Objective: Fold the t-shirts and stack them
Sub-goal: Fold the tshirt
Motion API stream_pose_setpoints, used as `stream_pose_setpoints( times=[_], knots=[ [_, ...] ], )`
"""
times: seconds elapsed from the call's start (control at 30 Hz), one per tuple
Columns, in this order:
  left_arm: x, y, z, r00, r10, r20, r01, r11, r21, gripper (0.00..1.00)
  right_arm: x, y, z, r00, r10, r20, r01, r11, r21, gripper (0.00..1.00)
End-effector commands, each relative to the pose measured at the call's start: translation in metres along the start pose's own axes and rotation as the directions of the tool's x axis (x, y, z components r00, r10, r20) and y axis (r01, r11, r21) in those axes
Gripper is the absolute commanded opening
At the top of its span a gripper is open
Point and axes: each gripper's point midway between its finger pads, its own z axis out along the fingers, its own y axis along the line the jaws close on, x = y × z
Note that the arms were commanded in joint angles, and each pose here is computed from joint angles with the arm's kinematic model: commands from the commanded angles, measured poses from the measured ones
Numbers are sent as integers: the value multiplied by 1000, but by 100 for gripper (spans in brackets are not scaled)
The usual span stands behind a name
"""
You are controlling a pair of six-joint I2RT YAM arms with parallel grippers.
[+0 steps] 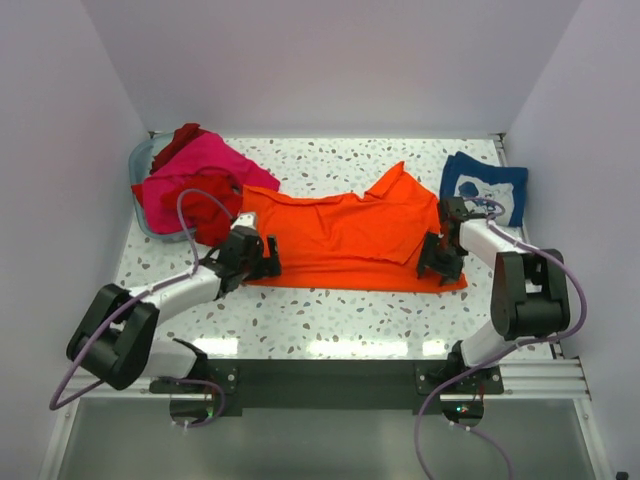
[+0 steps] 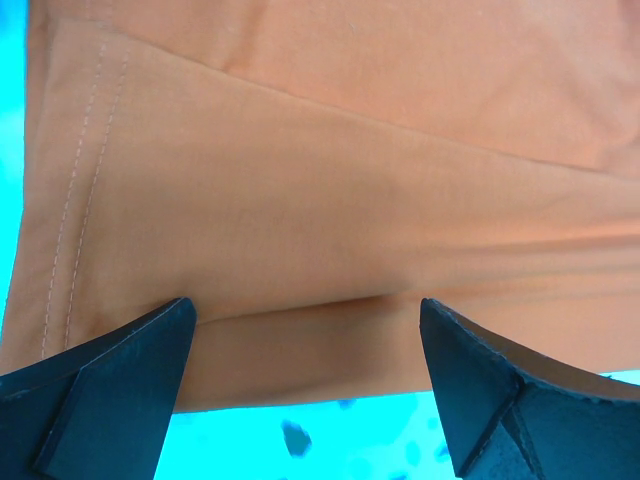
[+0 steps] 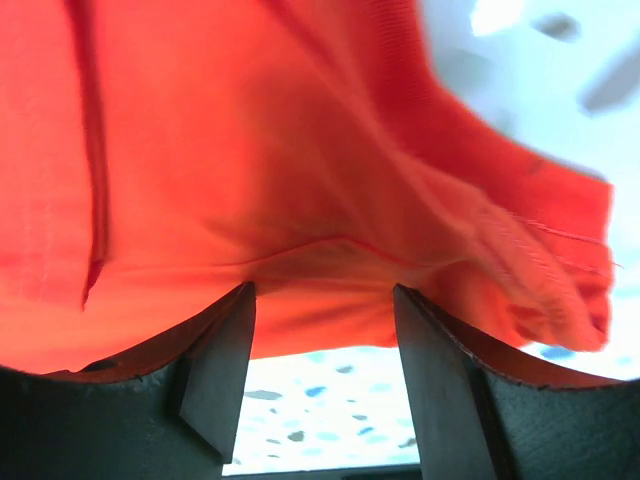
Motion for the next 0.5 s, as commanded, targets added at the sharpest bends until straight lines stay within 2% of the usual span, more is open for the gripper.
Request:
stream_pose_setpoints(
  times=[0.0,0.1,0.2,0.3,0.47],
  knots=[
    [48,11,-13,995,-34,-89,29,998,-58,100,22,-32,-11,998,22,-50,-16,993,116,62],
    [68,13,-25,993,-45,-109,37,997,-74,100,24,-35,-21,999,40,-32,-35,991,127,65],
    [68,9,-38,994,-56,-89,51,997,-59,100,16,-36,-37,999,40,29,-44,991,126,65],
    [45,5,-52,997,-65,-28,63,996,-58,100,6,-25,-58,996,31,79,-37,997,72,66],
    [12,-1,-58,999,-33,42,37,996,-87,100,-17,18,-92,983,4,183,21,991,-135,66]
  ],
)
